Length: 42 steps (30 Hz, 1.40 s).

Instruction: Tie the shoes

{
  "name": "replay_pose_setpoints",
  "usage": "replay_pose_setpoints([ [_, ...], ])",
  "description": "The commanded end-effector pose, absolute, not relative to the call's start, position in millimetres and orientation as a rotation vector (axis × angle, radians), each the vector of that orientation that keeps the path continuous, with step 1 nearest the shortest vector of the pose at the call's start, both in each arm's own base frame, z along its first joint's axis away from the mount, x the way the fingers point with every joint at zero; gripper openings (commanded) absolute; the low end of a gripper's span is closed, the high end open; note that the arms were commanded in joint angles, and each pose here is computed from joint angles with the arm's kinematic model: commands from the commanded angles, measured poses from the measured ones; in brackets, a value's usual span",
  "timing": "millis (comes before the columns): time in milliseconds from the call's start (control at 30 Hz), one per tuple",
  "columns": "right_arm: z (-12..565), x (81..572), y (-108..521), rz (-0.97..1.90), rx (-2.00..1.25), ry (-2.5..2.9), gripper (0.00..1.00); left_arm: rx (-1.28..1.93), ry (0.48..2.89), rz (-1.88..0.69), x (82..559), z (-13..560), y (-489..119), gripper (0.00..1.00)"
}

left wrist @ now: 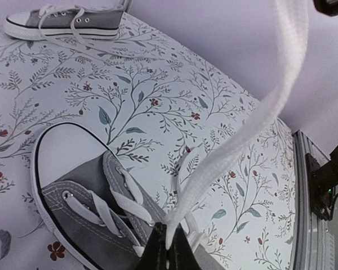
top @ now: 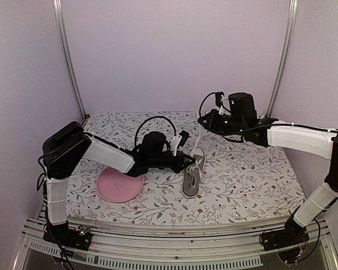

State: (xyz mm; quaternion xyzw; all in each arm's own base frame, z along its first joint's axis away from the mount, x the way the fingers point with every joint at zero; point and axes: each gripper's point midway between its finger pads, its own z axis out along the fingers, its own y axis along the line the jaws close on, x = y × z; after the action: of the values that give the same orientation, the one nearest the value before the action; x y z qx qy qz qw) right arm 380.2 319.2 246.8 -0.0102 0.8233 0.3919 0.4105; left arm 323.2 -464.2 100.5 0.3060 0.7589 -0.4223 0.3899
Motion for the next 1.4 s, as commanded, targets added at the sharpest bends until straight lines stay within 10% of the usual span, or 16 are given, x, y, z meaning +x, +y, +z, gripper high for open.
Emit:
replay_pose_setpoints([
  [0, 247.4, 389.5, 329.3, 0.985, -0.035, 2.062, 0.02, 0.72, 1.88, -1.055, 331.7, 116.7, -453.5, 0.0],
  [267, 184.4, 413.5, 352.8, 0.869, -0.128, 2.223, 0.03, 0.557, 1.994, -1.055, 334.8, 106.8, -437.7, 0.0],
  [400, 167.8, 409.0, 350.3, 0.838, -0.151, 2.272, 0.65, 0.51, 2.038, -1.089, 332.6, 100.7, -435.0, 0.0],
  [533, 174.4, 399.5, 312.9, 0.668, -0.102, 2.282, 0.84, 0.453, 2.079, -1.125, 335.5, 100.3, -431.5, 0.0],
  [1367, 20.8, 317.4, 246.6, 0.166, 0.192, 2.772, 0.75, 0.471, 2.13, -1.058, 338.7, 99.6, -426.3, 0.0],
])
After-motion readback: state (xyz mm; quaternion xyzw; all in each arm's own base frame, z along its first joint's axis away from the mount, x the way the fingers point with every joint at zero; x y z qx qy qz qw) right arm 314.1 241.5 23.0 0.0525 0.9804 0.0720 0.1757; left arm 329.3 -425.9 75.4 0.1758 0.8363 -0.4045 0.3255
